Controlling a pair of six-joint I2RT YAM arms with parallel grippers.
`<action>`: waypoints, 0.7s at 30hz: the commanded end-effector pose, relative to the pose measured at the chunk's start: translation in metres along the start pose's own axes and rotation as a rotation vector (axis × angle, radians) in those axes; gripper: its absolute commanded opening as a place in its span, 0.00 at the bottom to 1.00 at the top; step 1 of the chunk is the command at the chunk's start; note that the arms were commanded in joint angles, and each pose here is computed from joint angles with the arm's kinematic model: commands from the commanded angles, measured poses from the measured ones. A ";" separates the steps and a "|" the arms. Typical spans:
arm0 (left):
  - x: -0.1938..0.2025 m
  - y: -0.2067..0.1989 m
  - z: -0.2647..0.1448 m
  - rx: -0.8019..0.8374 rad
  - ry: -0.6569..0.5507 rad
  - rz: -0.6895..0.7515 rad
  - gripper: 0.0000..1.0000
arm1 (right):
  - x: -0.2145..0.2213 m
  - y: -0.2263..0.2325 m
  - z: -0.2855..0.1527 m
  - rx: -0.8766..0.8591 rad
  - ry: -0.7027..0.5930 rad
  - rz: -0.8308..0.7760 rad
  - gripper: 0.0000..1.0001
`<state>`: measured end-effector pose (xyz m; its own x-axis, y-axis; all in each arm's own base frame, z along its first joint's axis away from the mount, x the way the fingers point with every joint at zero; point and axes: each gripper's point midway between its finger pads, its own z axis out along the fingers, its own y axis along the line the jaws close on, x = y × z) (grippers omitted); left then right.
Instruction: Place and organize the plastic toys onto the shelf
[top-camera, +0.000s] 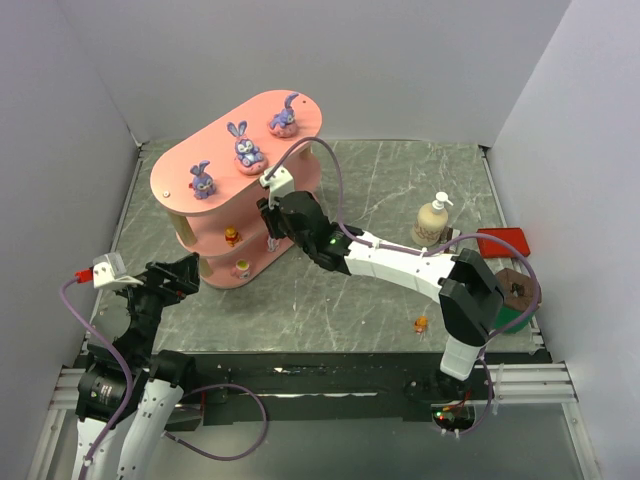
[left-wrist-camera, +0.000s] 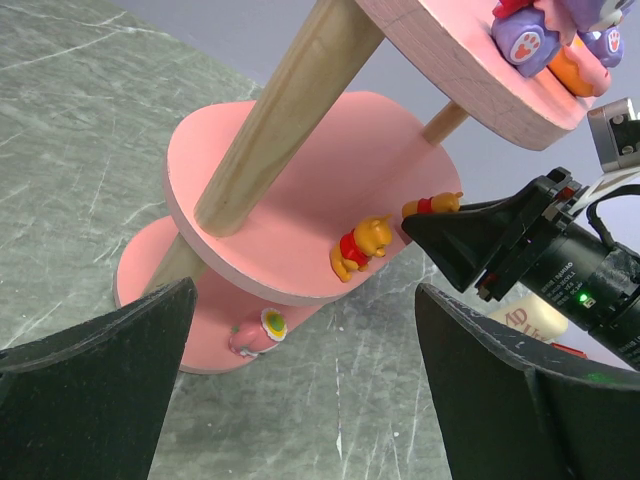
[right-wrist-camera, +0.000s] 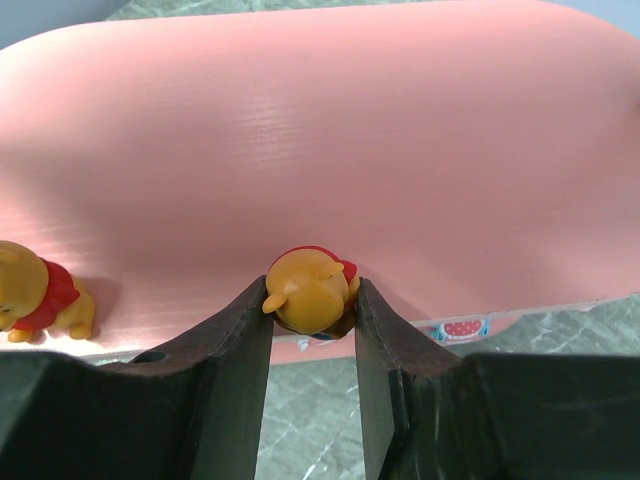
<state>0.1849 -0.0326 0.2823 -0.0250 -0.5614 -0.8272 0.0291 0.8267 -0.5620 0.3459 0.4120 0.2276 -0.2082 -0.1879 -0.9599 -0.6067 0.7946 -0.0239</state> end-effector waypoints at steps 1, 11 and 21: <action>-0.011 -0.008 -0.002 0.028 -0.028 -0.002 0.96 | -0.009 -0.002 -0.001 0.031 -0.052 0.012 0.06; -0.010 -0.008 -0.001 0.027 -0.025 -0.002 0.96 | -0.007 0.001 -0.008 0.031 -0.072 0.021 0.07; -0.010 -0.008 -0.001 0.026 -0.024 -0.002 0.96 | -0.001 0.003 -0.002 0.043 -0.065 0.016 0.12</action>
<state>0.1849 -0.0326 0.2823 -0.0250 -0.5614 -0.8272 0.0291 0.8267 -0.5620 0.3448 0.4126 0.2217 -0.1831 -0.1582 -0.9703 -0.5833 0.8120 -0.0224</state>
